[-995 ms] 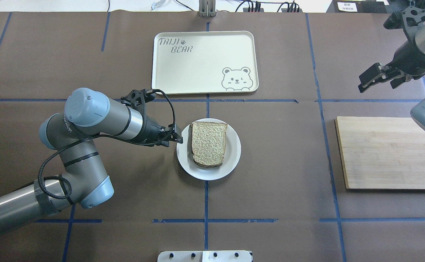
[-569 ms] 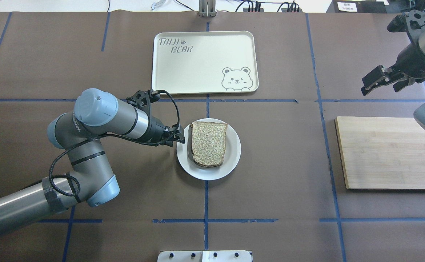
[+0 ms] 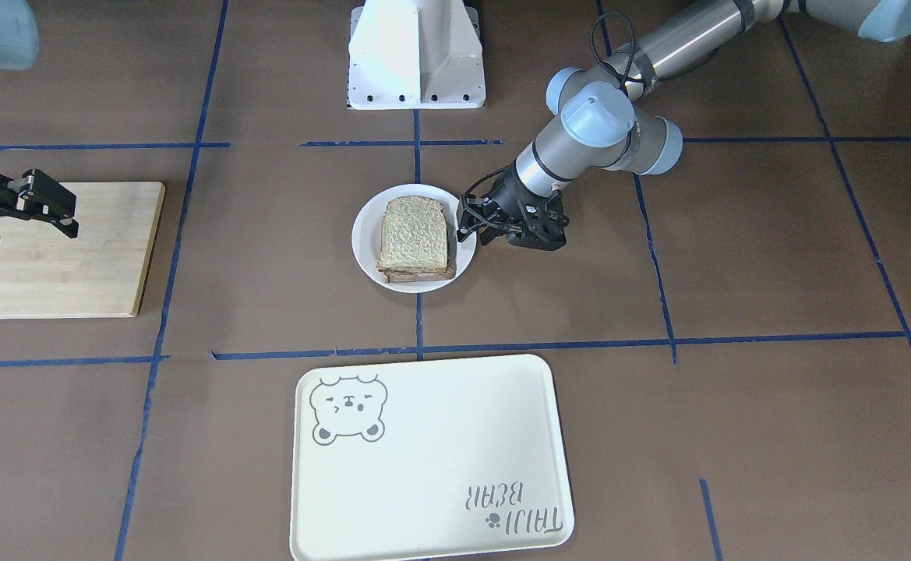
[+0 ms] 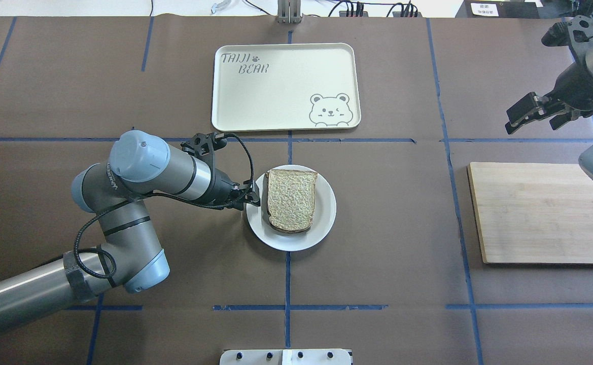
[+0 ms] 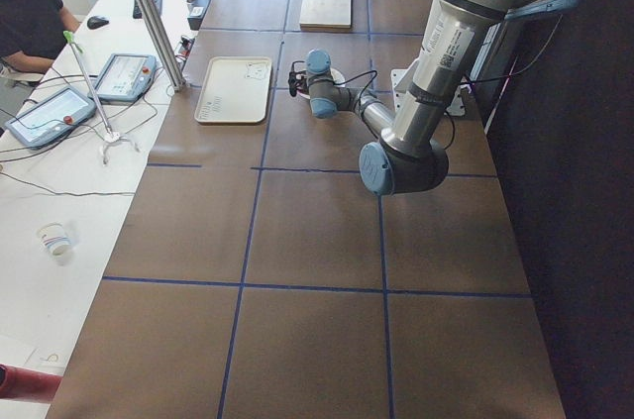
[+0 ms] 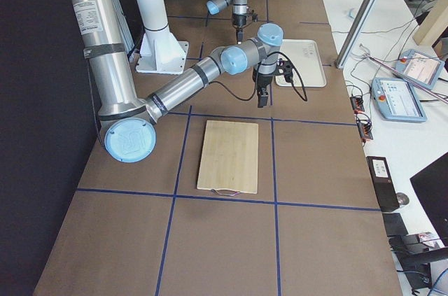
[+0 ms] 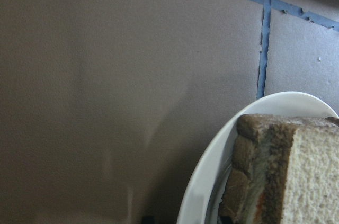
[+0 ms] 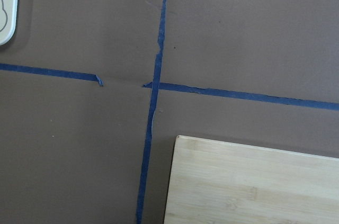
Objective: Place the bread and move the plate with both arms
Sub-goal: 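Close the left gripper on the plate rim nearest it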
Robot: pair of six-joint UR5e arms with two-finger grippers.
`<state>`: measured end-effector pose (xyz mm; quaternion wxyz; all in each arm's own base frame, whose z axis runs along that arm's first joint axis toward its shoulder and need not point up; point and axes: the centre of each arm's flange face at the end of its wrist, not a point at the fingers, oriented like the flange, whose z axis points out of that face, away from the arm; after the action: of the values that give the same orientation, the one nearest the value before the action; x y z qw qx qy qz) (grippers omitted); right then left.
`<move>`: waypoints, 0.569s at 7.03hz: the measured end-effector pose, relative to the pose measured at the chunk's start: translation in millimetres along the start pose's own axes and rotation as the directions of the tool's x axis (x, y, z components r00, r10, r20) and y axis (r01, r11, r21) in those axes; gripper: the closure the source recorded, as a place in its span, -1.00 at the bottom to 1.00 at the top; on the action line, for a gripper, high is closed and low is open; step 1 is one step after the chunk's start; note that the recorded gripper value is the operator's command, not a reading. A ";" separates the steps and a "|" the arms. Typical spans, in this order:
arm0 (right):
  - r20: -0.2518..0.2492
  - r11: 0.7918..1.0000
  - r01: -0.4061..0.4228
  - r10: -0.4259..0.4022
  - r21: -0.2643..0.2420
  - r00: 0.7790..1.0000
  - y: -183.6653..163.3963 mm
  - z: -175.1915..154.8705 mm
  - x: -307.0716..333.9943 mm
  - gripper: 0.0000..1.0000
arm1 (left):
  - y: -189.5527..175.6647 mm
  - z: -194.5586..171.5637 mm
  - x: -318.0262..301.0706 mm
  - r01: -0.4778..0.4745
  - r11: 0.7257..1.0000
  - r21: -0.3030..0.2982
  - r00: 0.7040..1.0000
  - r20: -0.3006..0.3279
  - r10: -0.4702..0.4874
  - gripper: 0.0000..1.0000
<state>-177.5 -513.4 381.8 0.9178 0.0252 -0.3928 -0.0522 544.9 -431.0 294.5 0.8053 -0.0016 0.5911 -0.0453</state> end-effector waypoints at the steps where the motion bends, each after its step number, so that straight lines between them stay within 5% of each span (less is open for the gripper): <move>1: -0.001 1.000 -0.001 0.001 0.000 1.000 0.4 0.4 0.5 -1.00 | -0.4 1.3 0.3 0.000 1.000 0.000 1.000 -0.001 0.000 0.00; 4: -0.007 1.000 -0.006 0.006 -0.005 1.000 1.7 3.3 4.3 -1.00 | -2.1 4.8 7.4 -0.004 1.000 -0.001 1.000 -0.006 0.004 0.04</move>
<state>-176.8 -512.2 387.4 0.9194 0.0218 -0.3895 -0.0502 551.5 -433.9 289.0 0.8036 -0.0007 0.5936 -0.0437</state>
